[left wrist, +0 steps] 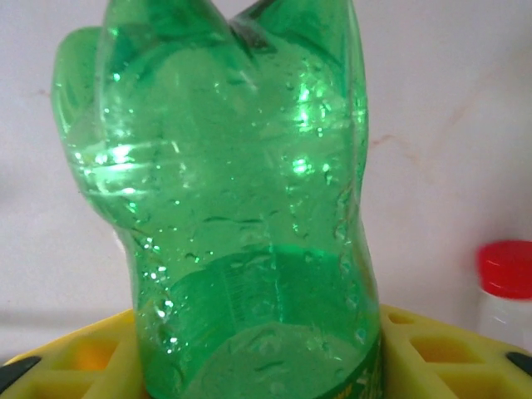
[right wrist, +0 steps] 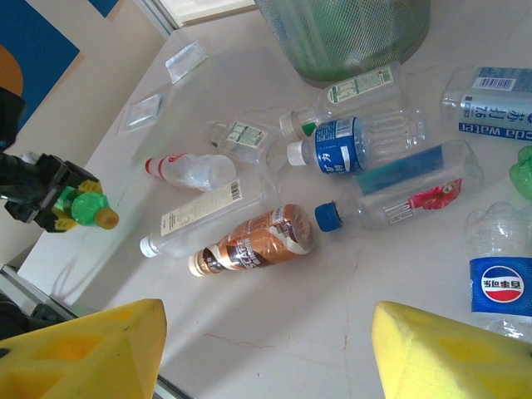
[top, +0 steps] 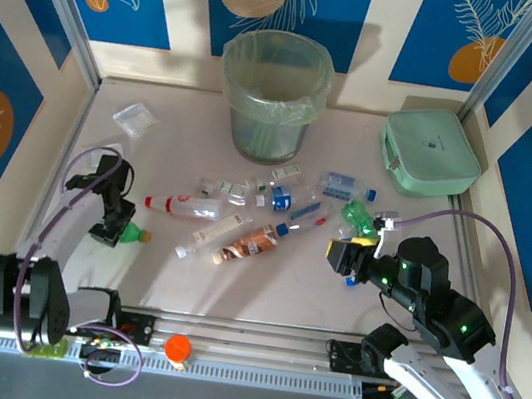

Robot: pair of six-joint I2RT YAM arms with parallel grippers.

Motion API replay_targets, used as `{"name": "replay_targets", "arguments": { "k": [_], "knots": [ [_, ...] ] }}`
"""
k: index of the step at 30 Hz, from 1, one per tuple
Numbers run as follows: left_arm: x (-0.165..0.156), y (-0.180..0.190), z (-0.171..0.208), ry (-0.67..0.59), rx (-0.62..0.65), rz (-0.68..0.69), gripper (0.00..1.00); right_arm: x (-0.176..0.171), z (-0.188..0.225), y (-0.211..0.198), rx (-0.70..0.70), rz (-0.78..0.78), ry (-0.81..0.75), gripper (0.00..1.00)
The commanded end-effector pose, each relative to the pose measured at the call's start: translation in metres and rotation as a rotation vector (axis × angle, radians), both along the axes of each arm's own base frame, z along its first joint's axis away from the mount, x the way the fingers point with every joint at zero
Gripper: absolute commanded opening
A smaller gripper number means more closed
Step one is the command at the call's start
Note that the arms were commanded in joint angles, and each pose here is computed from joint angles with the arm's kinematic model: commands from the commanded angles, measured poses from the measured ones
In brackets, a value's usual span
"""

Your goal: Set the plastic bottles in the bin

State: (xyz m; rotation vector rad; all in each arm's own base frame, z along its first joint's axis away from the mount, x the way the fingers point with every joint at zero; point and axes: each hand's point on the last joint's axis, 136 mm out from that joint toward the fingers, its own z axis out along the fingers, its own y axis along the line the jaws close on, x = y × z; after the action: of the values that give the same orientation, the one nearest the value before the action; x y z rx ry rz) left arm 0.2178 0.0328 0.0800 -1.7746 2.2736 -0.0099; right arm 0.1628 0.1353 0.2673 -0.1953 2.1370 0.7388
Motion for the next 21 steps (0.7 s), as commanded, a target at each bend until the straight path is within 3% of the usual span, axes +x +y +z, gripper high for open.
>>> {"name": "replay_targets", "arguments": {
  "k": [1,6,9,15,21],
  "knots": [
    [0.011,-0.003,0.033,-0.103,0.028,-0.111,0.43,0.000,0.009,-0.001,0.021,-0.007,-0.025,0.67],
    [0.047,-0.031,0.088,-0.370,-0.007,-0.349,0.39,0.001,0.013,0.002,0.035,-0.004,-0.024,0.66],
    [0.070,-0.061,0.139,-0.580,0.015,-0.589,0.40,0.002,0.014,0.003,0.043,-0.003,-0.021,0.66],
    [0.081,-0.130,0.214,-0.904,-0.054,-0.975,0.38,0.002,0.020,0.005,0.059,-0.001,-0.022,0.67],
    [0.071,-0.193,0.255,-1.046,-0.052,-1.311,0.36,0.000,0.032,0.011,0.093,0.031,-0.040,0.67]
  ]
}}
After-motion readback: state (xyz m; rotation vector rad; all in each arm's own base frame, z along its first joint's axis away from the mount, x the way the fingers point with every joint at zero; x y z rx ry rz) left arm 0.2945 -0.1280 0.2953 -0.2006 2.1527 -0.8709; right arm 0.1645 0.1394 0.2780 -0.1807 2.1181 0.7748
